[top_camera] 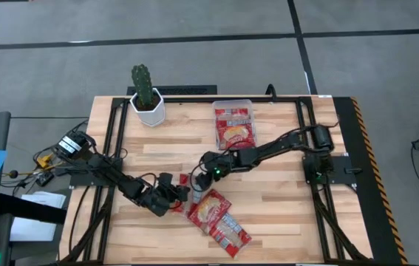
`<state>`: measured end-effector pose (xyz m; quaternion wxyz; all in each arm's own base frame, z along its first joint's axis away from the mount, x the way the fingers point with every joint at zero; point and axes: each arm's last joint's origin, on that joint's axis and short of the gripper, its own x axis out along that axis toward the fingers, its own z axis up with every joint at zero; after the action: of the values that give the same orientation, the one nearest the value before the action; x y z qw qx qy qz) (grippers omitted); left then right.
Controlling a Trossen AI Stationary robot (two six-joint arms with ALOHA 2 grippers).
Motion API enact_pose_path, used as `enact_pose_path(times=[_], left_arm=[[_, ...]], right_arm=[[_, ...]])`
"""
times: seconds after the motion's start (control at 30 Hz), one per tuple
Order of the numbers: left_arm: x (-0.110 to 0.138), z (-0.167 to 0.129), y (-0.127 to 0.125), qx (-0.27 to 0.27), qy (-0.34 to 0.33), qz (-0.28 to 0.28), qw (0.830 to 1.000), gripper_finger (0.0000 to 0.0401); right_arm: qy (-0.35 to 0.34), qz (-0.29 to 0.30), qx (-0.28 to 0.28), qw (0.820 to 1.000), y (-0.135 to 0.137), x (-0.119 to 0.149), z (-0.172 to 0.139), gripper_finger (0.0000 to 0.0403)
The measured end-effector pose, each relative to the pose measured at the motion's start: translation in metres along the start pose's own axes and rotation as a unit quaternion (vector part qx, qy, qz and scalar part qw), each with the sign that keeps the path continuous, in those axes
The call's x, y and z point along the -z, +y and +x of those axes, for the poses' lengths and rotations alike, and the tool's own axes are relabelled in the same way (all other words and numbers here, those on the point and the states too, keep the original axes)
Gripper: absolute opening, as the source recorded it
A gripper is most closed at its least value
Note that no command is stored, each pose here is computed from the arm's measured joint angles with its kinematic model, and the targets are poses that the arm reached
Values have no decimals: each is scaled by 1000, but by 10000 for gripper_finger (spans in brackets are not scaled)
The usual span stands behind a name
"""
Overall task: Sort popcorn bags into baskets
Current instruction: Put the popcorn bag into the transparent bin
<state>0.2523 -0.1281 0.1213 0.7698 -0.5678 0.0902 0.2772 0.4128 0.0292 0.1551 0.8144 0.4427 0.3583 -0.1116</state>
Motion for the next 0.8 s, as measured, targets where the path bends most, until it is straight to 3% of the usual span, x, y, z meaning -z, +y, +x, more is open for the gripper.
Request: enact_pose_path(times=[0.27, 0.5, 0.8], left_arm=[[-30, -3, -28, 44, -51, 34, 997, 19], [-70, -14, -65, 115, -116, 82, 983, 21], [-116, -46, -91, 146, -203, 110, 962, 22]], right_arm=[[-82, -64, 63, 993, 22, -20, -82, 276], [-141, -84, 45, 985, 42, -16, -113, 276], [-275, -99, 61, 954, 64, -12, -165, 276]])
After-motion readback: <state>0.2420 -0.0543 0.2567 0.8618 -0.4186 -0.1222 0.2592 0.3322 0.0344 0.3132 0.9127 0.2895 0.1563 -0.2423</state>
